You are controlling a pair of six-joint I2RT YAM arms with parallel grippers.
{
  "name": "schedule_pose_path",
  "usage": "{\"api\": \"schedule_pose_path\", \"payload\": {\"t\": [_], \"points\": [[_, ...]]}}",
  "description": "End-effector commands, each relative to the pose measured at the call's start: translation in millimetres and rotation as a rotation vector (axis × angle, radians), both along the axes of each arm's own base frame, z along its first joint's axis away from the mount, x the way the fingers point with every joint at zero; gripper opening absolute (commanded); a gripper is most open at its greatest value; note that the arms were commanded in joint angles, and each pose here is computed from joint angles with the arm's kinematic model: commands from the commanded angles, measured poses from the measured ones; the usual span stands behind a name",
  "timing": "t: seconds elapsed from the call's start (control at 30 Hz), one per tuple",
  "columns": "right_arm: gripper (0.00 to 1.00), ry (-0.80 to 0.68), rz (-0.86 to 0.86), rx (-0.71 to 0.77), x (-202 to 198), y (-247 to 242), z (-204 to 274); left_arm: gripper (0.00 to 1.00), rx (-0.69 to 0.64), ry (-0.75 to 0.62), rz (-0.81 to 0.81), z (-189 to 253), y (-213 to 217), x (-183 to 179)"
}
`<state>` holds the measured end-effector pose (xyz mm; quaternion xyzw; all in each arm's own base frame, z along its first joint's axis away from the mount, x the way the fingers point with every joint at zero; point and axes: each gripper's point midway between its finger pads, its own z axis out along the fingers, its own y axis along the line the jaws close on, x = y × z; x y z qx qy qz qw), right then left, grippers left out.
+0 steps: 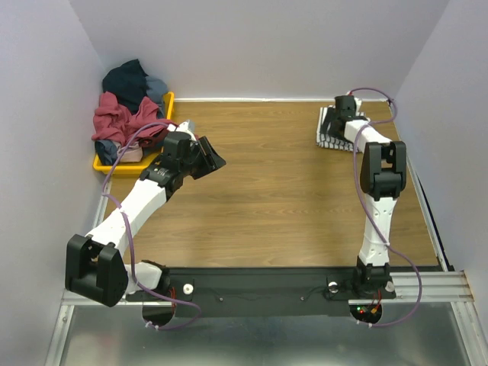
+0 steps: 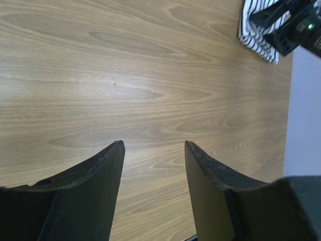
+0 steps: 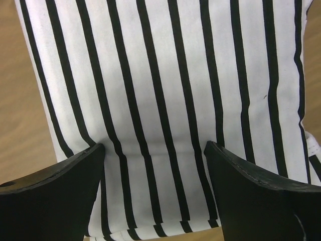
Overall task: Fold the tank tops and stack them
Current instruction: Neatly place the folded tank top to the corner
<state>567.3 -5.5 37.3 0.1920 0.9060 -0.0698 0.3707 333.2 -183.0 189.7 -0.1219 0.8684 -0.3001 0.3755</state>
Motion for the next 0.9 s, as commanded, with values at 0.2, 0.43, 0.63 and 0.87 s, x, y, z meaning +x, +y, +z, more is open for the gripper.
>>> {"api": "schedule_pose_path", "payload": {"t": [0.2,0.43,0.63,0.87], "points": [[0.99,0.295,0.015,-0.195,-18.5,-111.3,-59.5,0.62,-0.009,-0.048,-0.139,2.9,-7.6,-18.1],[0.98,0.275,-0.05,-0.153,-19.2,-163.1,-72.4,0.62,0.013,-0.056,-0.172,-0.1,-7.1,-23.0],[0.99,0.166,-0.087,-0.13,-0.3,-169.3,-35.5,0.65,0.006,-0.074,-0.189,4.2,-9.8,-23.1],[1.0,-0.058,-0.122,-0.165,12.5,-145.2,93.3,0.65,-0.013,-0.111,-0.18,17.1,-12.2,-15.4]]}}
